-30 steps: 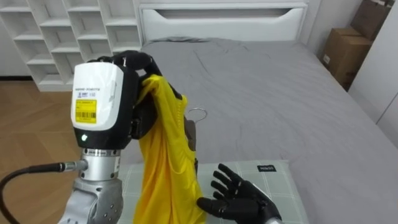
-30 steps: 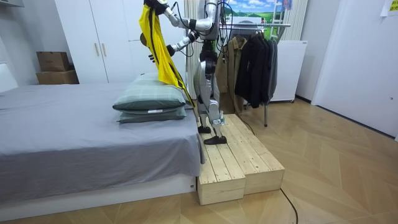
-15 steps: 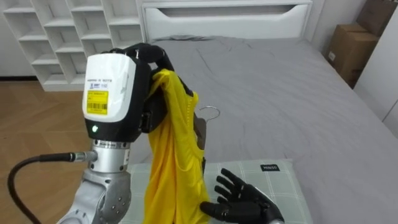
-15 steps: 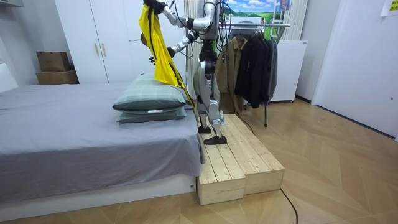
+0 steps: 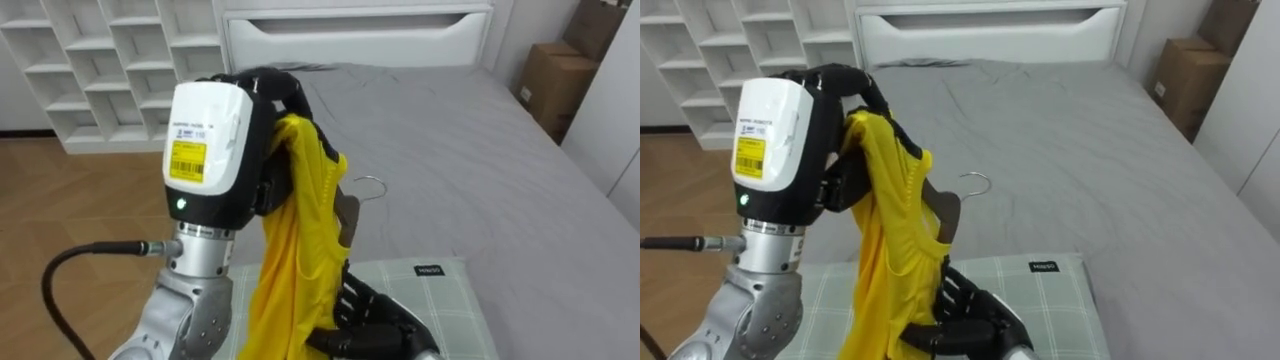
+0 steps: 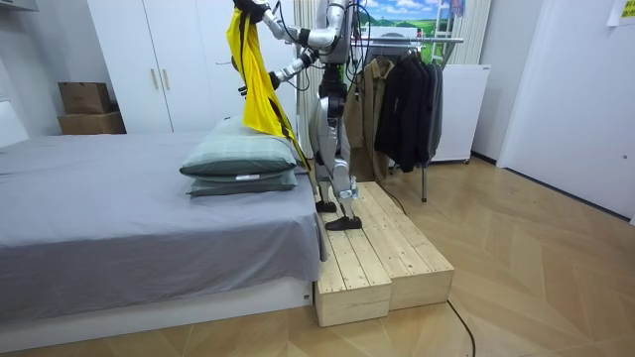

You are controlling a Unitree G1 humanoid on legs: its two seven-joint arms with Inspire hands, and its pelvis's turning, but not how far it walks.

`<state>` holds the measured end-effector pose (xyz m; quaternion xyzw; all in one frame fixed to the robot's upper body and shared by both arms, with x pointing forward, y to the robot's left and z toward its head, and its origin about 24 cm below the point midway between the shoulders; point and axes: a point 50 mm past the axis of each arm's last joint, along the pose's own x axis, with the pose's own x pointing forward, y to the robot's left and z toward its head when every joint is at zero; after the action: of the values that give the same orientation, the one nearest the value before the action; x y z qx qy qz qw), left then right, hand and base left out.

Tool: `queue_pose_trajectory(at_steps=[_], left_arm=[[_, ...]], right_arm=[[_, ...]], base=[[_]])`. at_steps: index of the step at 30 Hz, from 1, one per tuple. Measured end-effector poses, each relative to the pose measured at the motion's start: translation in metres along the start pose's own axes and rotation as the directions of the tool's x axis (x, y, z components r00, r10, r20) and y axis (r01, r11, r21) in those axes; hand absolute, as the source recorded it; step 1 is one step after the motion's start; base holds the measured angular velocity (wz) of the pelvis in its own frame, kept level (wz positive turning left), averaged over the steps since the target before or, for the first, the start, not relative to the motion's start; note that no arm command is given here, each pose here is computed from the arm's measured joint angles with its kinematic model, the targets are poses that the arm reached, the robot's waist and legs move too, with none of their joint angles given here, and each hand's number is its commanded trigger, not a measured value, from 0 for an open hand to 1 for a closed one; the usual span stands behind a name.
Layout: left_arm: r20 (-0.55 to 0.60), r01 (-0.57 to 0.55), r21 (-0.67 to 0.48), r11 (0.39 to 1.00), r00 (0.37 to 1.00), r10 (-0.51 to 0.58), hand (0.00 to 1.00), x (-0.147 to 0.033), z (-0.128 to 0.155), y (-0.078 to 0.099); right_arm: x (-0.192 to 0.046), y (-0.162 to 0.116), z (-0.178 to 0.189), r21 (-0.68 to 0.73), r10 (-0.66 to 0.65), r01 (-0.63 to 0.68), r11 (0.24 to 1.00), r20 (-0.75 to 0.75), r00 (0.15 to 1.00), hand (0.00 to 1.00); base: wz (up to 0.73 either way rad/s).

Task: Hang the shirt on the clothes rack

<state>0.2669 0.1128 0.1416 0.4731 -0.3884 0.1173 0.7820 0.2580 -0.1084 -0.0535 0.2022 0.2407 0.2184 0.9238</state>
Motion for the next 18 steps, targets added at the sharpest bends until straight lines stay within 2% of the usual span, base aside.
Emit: queue_pose_trajectory(at_steps=[6, 18], left_arm=[[-0.001, -0.002, 0.009, 1.0, 1.0, 0.002, 1.0, 0.0, 0.0, 0.0], [-0.059, -0.029, 0.05, 0.998, 0.998, 0.032, 1.0, 0.0, -0.005, 0.001]], right_arm=[[0.01, 0.011, 0.015, -0.027, 0.04, -0.039, 0.999, 0.04, 0.998, 0.0], [0.012, 0.019, 0.019, -0.027, 0.039, -0.038, 0.999, 0.052, 0.998, 0.0]], base=[[0.0], [0.0]])
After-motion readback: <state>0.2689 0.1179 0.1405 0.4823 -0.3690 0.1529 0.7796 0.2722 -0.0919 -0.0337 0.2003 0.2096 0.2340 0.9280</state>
